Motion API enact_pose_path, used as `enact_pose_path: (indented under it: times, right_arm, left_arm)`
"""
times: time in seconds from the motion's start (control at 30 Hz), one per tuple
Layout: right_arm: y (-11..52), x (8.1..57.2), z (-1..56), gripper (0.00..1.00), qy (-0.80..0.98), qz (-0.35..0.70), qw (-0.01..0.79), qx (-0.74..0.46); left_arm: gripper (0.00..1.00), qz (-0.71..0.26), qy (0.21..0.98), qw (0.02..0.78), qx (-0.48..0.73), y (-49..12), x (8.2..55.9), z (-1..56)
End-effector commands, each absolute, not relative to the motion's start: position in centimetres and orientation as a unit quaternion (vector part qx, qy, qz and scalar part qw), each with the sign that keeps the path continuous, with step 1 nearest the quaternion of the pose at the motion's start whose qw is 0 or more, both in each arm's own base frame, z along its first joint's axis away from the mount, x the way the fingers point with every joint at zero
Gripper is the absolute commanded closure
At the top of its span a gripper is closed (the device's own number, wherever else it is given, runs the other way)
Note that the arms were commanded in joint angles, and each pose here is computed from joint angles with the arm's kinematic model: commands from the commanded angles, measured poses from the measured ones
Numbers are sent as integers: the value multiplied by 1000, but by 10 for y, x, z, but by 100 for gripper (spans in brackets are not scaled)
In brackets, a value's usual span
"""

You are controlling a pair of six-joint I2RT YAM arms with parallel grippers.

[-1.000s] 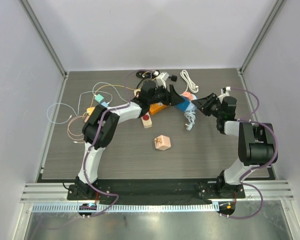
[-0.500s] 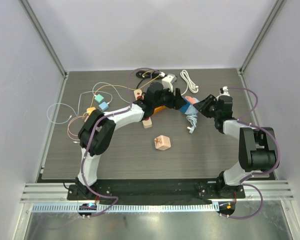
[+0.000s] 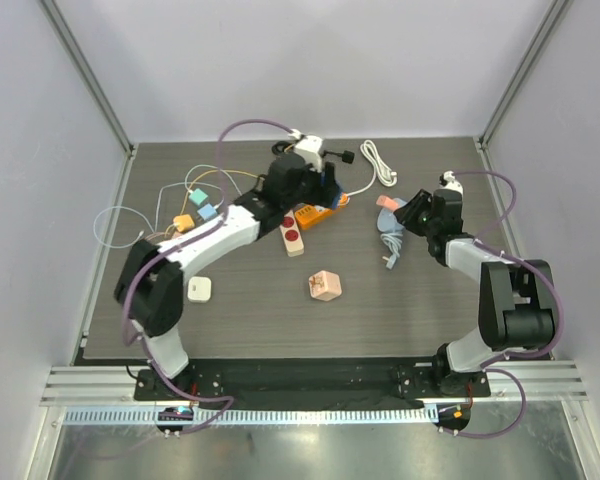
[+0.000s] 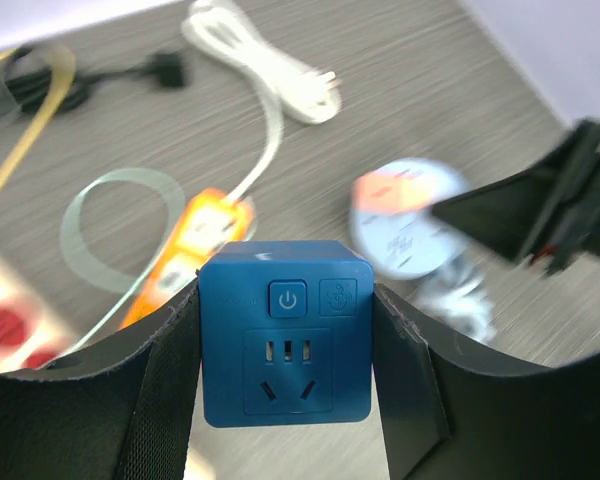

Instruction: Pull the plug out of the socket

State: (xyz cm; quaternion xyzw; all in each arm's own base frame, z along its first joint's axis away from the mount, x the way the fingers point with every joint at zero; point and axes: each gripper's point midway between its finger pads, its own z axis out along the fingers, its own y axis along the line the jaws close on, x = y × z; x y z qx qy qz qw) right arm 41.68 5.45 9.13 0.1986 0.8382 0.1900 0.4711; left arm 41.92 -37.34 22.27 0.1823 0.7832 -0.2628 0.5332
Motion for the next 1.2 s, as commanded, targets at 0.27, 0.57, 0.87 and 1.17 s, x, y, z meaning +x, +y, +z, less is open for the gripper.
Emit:
enact_pose_path:
  times: [0.27,0.57,0.87,1.17]
  right_arm:
    - [73,435,151,99,776,281,538,172]
    - [80,429,162,99,768,300,543,160]
    - [87,431,158,99,767,318,535,157]
    - [87,433,156,99,767,320,533,156]
  left_arm:
    - [100,-185,868,458,-48,-183,351,210]
    - [100,-99,912,387,-95,-138,312,156]
    - [100,-65,925,352,-128,-118,310,130]
    - [100,-55,921,347,-170,-101,330,115]
